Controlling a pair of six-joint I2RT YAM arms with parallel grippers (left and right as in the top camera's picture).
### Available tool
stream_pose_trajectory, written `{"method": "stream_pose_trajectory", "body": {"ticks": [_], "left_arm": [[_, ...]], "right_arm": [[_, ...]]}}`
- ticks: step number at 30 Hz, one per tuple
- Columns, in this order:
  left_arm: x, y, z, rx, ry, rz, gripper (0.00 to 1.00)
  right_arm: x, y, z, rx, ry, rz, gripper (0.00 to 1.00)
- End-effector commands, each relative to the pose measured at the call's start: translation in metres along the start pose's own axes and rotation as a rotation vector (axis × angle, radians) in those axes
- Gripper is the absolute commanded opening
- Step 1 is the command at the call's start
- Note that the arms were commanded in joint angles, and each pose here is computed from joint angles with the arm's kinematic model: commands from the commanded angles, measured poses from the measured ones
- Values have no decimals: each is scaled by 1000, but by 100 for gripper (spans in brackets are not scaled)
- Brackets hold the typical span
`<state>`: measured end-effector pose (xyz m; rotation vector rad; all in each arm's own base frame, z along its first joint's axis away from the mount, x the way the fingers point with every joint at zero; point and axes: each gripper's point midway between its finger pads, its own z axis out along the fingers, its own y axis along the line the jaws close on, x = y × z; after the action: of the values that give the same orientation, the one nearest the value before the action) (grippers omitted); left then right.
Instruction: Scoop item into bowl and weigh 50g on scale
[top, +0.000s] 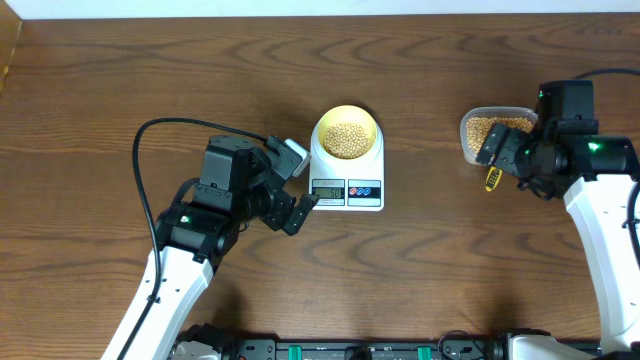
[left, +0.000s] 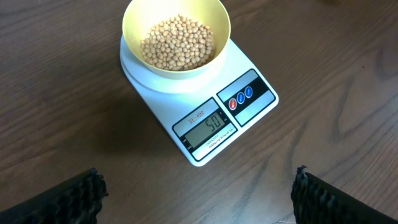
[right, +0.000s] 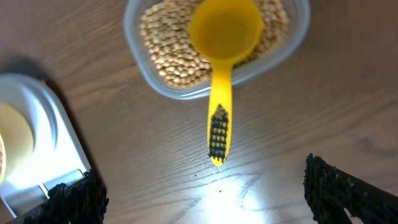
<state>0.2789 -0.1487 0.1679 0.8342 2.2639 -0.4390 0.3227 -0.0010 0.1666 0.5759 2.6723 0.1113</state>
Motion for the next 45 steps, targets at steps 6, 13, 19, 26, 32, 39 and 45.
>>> {"method": "stream_pose_trajectory", "body": {"ticks": [6,13,19,26,32,39,45], "left_arm": [[-3,0,-2,-1,-12,3,98],[-3,0,-2,-1,-12,3,98],[-3,1,-2,-1,-12,3,98],[-3,0,-2,-1,-12,3,98],[-3,1,-2,-1,-12,3,98],[-3,0,-2,-1,-12,3,98],[-3,0,-2,-1,-12,3,98]], "right_arm": [[-4,5,-6,5,-30,-333,99],[-13,-14,-7,127,-61,-370,99],[-13,-14,-7,126,-60,-369,99],[-13,-14,-7,126,-60,-369,99],[-13,-14,-7,126,-60,-369,99],[-13,-14,-7,126,-60,-369,99],[-13,-14,-7,126,-60,-369,99]]}}
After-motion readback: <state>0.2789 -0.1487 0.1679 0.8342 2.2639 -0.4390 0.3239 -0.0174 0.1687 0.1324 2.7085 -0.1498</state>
